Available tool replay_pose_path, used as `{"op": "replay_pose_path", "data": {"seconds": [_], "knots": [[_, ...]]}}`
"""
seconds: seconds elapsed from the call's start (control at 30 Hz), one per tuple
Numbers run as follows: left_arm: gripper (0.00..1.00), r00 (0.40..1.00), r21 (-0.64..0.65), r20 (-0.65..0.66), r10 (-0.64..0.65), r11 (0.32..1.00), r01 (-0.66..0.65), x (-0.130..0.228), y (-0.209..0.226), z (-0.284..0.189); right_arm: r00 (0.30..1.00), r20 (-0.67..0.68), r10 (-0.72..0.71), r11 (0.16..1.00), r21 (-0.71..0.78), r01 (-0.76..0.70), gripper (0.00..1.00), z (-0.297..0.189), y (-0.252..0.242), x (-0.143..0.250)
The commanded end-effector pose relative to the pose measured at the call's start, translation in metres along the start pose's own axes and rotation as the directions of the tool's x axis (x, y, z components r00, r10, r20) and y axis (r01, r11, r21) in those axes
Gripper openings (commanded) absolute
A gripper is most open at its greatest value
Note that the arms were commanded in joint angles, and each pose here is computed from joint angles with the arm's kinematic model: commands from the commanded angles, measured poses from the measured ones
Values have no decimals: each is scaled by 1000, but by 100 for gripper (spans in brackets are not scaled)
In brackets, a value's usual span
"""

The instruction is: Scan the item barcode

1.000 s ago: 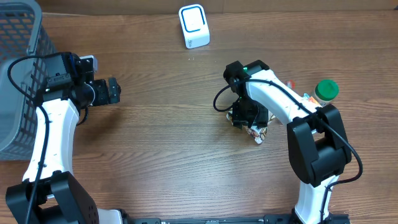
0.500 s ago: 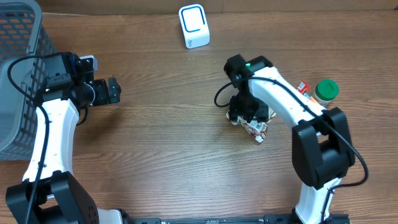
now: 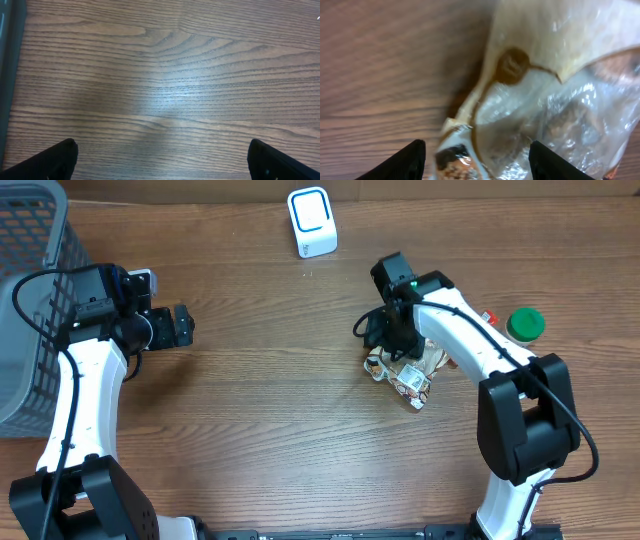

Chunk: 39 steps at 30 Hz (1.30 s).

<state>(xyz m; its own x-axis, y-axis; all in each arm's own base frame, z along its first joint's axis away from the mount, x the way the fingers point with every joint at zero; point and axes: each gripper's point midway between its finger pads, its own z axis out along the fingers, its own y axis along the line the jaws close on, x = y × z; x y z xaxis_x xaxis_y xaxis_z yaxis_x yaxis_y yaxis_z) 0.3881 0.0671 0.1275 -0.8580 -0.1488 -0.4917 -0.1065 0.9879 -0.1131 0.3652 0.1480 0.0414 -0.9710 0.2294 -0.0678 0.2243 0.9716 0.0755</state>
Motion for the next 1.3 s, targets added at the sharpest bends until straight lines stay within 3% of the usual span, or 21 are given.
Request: {"op": "replay_pose_path", "data": {"seconds": [0.0, 0.5, 0.9, 1.13, 1.27], "knots": [[99, 1000, 8, 13, 16, 1000, -16, -6, -2, -1, 1000, -16, 13, 1000, 10, -13, 68, 6, -7, 11], [100, 1000, 8, 13, 16, 1000, -16, -6, -2, -1, 996, -63, -59, 978, 197, 70, 68, 10, -54, 24], [100, 1000, 8, 12, 16, 1000, -16, -6, -2, -1, 995, -79, -56, 980, 184, 70, 65, 9, -58, 24], [100, 1000, 8, 12, 16, 1000, -16, -6, -2, -1, 991, -109, -71, 924, 366, 107, 65, -2, -96, 32], [100, 1000, 8, 12, 16, 1000, -16, -6, -2, -1, 986, -136, -92, 908, 396, 139, 66, -6, -103, 36]]}}
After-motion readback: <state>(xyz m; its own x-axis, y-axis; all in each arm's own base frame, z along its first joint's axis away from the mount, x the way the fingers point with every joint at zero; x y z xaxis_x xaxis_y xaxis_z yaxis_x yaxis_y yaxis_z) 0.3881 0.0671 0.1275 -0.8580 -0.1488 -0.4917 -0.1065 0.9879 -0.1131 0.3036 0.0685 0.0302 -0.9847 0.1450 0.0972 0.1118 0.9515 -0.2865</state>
